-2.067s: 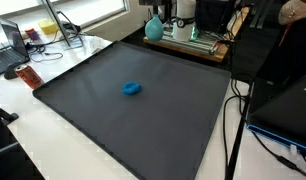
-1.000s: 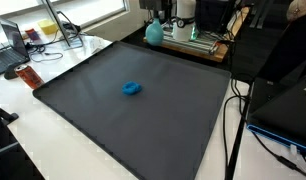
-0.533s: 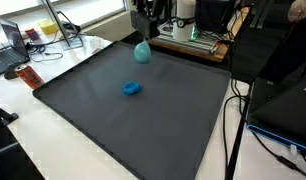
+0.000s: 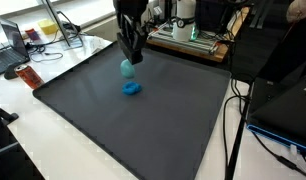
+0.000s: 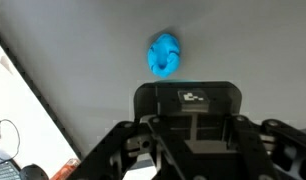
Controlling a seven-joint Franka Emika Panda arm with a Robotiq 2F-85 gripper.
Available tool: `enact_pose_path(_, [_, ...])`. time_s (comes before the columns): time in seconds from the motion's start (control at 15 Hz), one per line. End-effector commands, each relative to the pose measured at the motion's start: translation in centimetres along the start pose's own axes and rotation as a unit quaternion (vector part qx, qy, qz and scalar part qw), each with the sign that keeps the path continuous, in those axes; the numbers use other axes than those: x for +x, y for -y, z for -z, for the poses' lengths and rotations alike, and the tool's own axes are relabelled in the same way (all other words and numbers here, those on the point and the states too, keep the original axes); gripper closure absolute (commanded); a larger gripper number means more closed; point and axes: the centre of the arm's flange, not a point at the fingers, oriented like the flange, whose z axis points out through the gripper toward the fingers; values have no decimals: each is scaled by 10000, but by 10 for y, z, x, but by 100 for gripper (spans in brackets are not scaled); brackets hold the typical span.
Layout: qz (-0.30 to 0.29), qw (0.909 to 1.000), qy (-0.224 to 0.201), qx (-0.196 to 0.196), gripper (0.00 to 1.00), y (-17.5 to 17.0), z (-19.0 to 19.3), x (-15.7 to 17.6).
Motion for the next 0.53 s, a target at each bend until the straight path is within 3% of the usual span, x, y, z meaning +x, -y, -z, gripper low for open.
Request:
enact_pose_path(0.0, [-172, 9989, -3, -432, 78, 29, -13, 29])
enact_pose_path(0.47, [-297, 9967, 17, -754, 78, 41, -64, 41])
